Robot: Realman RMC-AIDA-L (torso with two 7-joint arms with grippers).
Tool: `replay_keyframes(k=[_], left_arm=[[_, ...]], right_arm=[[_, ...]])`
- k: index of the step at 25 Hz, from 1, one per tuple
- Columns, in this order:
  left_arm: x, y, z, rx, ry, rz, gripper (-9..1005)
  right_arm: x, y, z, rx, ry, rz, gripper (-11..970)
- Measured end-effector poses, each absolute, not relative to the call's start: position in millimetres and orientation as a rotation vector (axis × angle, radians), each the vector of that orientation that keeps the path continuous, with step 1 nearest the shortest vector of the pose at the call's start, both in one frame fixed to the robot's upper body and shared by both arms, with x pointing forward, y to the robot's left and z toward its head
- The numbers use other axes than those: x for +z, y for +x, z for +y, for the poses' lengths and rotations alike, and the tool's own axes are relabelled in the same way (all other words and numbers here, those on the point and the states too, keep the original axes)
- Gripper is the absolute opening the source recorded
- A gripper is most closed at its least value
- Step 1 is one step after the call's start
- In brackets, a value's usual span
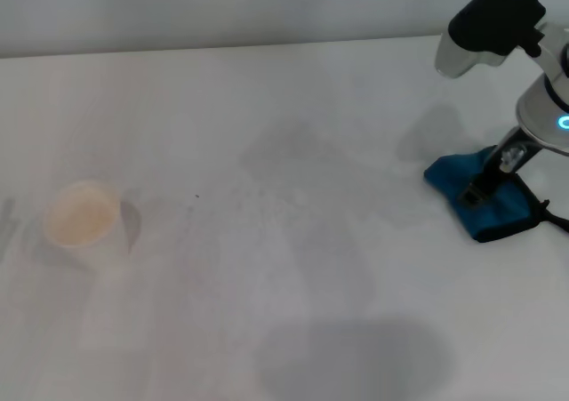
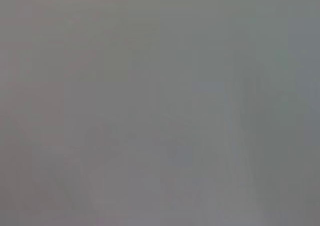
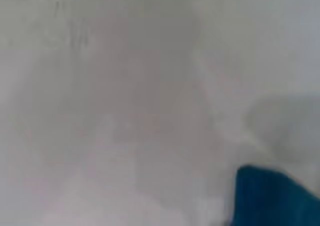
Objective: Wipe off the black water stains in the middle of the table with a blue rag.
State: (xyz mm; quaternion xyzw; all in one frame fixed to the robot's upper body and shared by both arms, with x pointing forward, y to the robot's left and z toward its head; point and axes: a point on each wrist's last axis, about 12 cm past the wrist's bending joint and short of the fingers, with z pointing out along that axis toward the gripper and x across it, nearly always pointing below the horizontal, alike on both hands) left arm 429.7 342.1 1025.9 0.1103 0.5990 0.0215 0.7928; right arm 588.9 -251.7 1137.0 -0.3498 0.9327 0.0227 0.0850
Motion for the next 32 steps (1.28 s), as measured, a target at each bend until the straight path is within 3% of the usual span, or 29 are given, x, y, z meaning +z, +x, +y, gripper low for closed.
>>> replay_keyframes(k=[8,19,26,32], left_arm=[[1026.6,432.3,342.9,0.054,0.227,1.287,881],[1028.6,442.0,340.1,0.047,0.234,1.285,880],[1029.6,444.7,339.9,0.045,0.238,1.281,881],[1029.8,445.3,340.3,0.048,0.239,1.282,882]], right_arm=[[1149.6,594.0,-256.0,0.047,-1.055,2.691,358],[1164.0,609.4,-295.3,0.166,-0.843,2.372,784],[1162.1,604.0,-338.5,0.280,-0.564,2.168,784],[1139.7,582.5,-385.8,0.480,-0.235,1.891,784]])
